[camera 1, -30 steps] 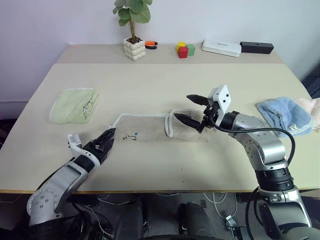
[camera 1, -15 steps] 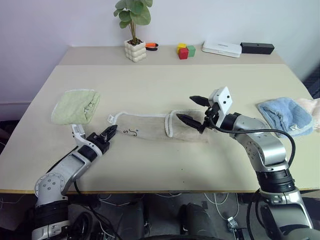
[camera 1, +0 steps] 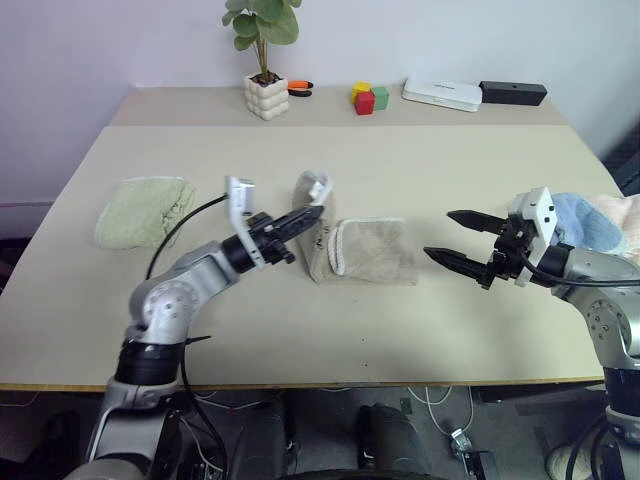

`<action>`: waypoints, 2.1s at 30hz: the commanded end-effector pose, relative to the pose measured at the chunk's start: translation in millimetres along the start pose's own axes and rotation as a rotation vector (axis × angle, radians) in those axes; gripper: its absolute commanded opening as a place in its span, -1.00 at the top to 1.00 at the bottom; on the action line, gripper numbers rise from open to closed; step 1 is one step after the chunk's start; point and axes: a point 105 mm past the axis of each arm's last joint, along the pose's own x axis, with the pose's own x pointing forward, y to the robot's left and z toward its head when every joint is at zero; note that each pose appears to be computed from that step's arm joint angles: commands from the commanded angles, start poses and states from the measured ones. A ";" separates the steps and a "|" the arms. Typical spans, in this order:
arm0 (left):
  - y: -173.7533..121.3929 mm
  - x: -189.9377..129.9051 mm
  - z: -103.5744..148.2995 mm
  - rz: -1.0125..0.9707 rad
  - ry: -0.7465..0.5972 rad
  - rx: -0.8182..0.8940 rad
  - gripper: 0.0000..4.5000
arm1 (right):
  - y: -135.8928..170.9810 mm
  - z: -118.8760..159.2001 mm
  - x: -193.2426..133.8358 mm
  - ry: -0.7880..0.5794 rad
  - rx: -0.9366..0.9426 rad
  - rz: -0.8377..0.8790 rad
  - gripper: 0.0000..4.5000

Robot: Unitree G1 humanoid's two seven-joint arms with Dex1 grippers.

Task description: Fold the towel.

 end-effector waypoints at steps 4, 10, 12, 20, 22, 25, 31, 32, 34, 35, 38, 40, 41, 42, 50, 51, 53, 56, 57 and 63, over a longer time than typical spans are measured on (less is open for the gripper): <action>-13.4 57.3 -28.3 -0.132 0.103 0.091 0.98 | 9.5 21.1 -6.2 -0.054 -0.075 -0.031 -1.00; -17.7 83.0 -58.3 -0.221 0.205 0.118 0.98 | 19.5 26.7 -13.9 -0.065 -0.093 -0.092 -1.00; -15.1 89.2 -65.6 -0.215 0.228 0.121 0.98 | 21.9 27.1 -16.8 -0.061 -0.099 -0.111 -1.00; -25.4 82.8 -97.2 -0.319 0.356 0.098 0.38 | 25.4 28.5 -16.9 -0.069 -0.097 -0.156 -1.00; -26.3 80.4 -97.7 -0.331 0.364 0.109 -0.07 | 25.5 28.5 -14.6 -0.071 -0.096 -0.155 -1.00; -19.6 77.2 -94.0 -0.296 0.360 0.150 -0.74 | 22.8 30.4 -6.5 -0.084 -0.095 -0.144 -1.00; -32.9 68.6 -42.2 -0.341 0.124 0.169 -0.74 | 6.4 42.9 14.7 -0.186 -0.055 -0.190 -1.00; -29.8 66.6 -26.2 -0.303 0.059 0.164 -0.74 | -0.2 45.4 21.2 -0.220 -0.032 -0.227 -1.00; -25.1 60.6 -1.5 -0.256 -0.040 0.129 -0.74 | -8.2 51.5 34.1 -0.299 0.028 -0.285 -1.00; -19.2 55.7 7.6 -0.209 -0.076 0.131 -0.74 | -12.0 53.6 42.4 -0.342 0.066 -0.333 -1.00; 2.4 44.7 18.3 -0.057 -0.131 0.130 -0.51 | -12.3 54.9 64.0 -0.420 0.178 -0.412 -0.89; 23.1 38.6 20.8 0.083 -0.169 0.184 -0.20 | -7.1 52.3 75.9 -0.417 0.182 -0.445 -0.62; 35.6 36.2 18.5 0.166 -0.171 0.169 0.05 | -7.4 49.9 80.3 -0.418 0.191 -0.483 -0.40; 45.6 34.5 14.6 0.234 -0.162 0.163 0.28 | -8.2 47.3 83.5 -0.419 0.206 -0.519 -0.17; 36.1 60.4 -21.1 0.224 -0.069 0.139 1.00 | 4.1 -0.3 110.5 -0.240 0.266 -0.644 0.99; 34.3 63.3 -24.4 0.222 -0.056 0.153 1.00 | 6.1 -9.1 112.1 -0.201 0.252 -0.646 0.99; 33.2 65.7 -27.8 0.224 -0.043 0.163 1.00 | 6.8 -18.2 112.1 -0.152 0.207 -0.657 0.99; 26.1 70.6 -37.5 0.188 -0.009 0.160 1.00 | 5.3 -48.5 108.8 -0.043 0.241 -0.702 0.99; 26.7 70.7 -42.4 0.192 0.012 0.161 1.00 | 6.9 -51.1 108.9 -0.041 0.247 -0.700 0.99; 56.4 54.4 -84.7 0.325 0.205 0.149 1.00 | 5.5 -82.9 105.3 0.076 0.295 -0.763 0.99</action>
